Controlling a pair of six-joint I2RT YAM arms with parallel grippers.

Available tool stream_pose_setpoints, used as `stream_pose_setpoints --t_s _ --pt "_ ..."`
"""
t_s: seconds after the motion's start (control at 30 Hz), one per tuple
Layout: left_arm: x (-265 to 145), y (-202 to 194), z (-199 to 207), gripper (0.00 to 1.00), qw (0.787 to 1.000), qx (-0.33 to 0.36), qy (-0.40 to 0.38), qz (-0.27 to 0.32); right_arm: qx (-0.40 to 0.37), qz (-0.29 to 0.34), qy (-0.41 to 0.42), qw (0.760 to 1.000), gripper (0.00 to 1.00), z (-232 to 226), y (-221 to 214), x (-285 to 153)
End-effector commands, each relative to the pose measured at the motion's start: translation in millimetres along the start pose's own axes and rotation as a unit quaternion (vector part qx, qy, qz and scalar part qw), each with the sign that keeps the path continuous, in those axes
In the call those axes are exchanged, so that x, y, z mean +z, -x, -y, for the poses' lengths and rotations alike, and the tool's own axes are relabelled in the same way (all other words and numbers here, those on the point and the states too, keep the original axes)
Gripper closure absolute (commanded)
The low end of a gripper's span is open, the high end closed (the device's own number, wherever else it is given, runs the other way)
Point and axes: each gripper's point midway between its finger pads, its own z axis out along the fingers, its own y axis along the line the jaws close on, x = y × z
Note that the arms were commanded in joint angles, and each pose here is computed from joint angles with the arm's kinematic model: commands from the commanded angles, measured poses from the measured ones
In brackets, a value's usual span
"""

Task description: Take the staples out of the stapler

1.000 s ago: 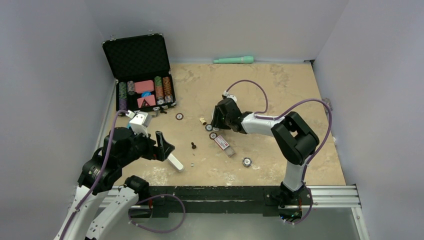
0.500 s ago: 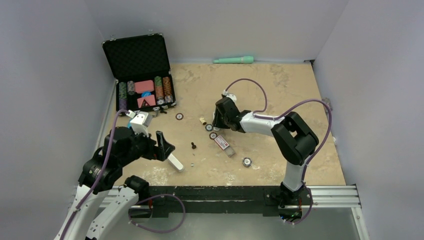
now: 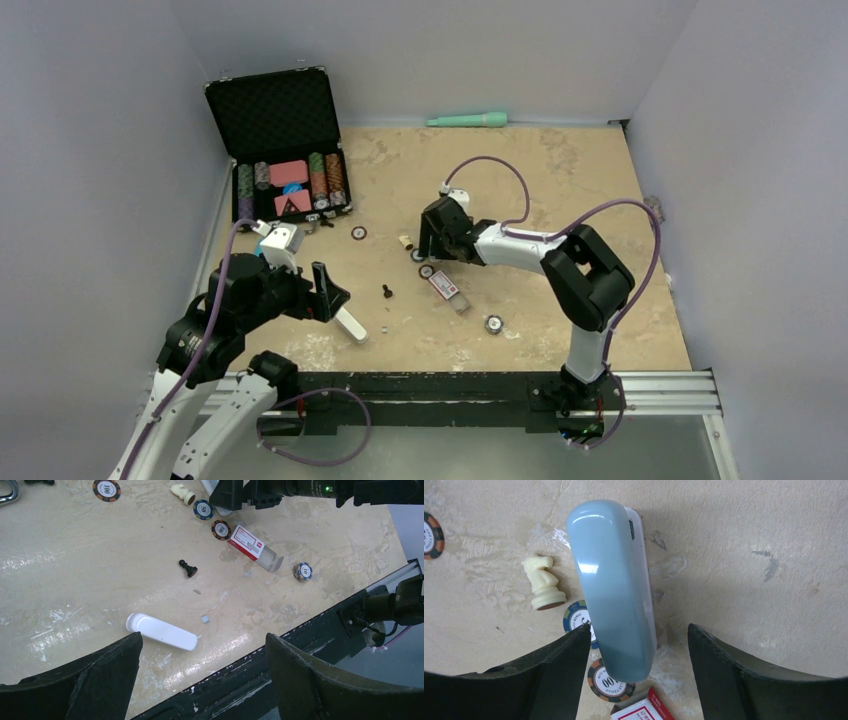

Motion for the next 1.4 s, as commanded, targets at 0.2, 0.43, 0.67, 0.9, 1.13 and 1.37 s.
stream_pose_setpoints --t_s 0.2,0.43,0.67,0.9,1.13,1.37 --pt "3.7 8.7 1.8 0.04 1.0 0.009 -0.007 0.015 -0.028 0.068 0.045 0.996 0.21 -47.3 45.1 -72.9" --pt "3.0 9.2 0.2 0.04 1.0 0.009 -0.002 0.017 -0.098 0.078 0.194 0.973 0.23 -109.6 22.9 -131.0" --pt "0.0 10.9 -2.3 0.04 1.0 0.008 0.006 0.027 -0.149 0.061 0.277 0.947 0.23 -141.7 -19.5 -157.7" --pt "-0.8 11.1 -3.7 0.0 1.0 0.007 0.011 0.027 -0.206 0.039 0.291 0.934 0.22 -167.5 -66.5 -156.5" --pt "-1.9 11.4 -3.8 0.0 0.999 0.006 0.011 0.029 -0.25 0.012 0.286 0.925 0.17 -194.6 -105.6 -144.2" --pt "-2.7 12.1 -4.0 0.0 0.999 0.006 0.012 0.032 -0.271 -0.002 0.281 0.92 0.19 -209.9 -127.6 -134.5"
